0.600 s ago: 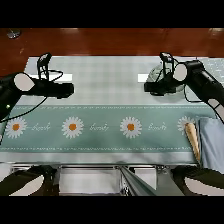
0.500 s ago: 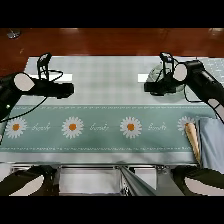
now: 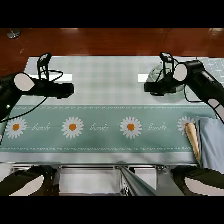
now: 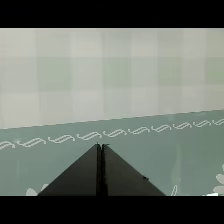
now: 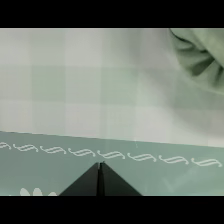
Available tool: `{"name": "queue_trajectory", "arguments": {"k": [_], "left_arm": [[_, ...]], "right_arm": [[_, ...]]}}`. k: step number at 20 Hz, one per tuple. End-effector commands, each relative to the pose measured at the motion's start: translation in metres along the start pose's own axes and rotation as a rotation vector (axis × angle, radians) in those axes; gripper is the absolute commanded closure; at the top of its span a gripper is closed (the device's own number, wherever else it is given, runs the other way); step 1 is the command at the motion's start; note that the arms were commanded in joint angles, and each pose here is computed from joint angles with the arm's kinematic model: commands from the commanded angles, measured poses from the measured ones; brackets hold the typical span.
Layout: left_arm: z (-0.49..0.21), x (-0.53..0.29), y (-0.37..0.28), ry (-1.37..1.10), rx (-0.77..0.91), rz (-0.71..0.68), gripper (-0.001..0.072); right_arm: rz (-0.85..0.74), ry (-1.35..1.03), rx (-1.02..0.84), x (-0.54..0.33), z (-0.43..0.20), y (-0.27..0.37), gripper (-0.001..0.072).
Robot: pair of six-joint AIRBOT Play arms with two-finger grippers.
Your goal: Fold the shirts.
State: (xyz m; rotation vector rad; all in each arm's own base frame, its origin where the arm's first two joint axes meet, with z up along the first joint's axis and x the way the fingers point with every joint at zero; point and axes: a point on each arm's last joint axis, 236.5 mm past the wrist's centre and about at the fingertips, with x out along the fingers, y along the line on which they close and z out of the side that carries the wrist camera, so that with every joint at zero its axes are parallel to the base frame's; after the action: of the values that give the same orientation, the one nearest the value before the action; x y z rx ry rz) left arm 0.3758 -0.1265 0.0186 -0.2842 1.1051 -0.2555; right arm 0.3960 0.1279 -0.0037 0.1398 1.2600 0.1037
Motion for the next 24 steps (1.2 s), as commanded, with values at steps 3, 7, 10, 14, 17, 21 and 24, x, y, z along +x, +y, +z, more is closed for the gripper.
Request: {"name": "queue_trajectory", "arguments": {"k": [3, 7, 10, 14, 17, 21, 24], "left_arm": [[0.000, 0.000, 0.000, 0.000, -0.001, 0.000, 0.0678], [0.000, 0.000, 0.000, 0.000, -0.001, 0.001, 0.0678], [0.003, 0.000, 0.000, -0.011, -0.001, 0.000, 0.0678], [0.051, -0.002, 0.004, -0.214, 0.014, 0.015, 0.0009], [0.093, -0.016, 0.002, -0.388, 0.020, 0.010, 0.0006], [0.108, -0.025, -0.001, -0.443, 0.023, 0.003, 0.0006], [0.086, -0.015, 0.000, -0.342, 0.023, 0.009, 0.0007]], "right_arm": [[0.016, -0.026, 0.008, 0.000, 0.006, 0.004, 0.0686], [0.027, -0.189, -0.015, -0.004, 0.044, 0.007, 0.0685], [-0.036, -0.399, -0.107, -0.019, 0.092, -0.003, 0.0216], [-0.116, -0.617, -0.103, -0.033, 0.148, -0.038, 0.0077], [-0.115, -0.552, 0.216, -0.007, 0.165, -0.112, 0.0082], [-0.139, -0.227, 0.255, 0.058, 0.139, -0.159, 0.0082], [-0.171, 0.005, 0.220, 0.090, 0.101, -0.166, 0.0082]]}}
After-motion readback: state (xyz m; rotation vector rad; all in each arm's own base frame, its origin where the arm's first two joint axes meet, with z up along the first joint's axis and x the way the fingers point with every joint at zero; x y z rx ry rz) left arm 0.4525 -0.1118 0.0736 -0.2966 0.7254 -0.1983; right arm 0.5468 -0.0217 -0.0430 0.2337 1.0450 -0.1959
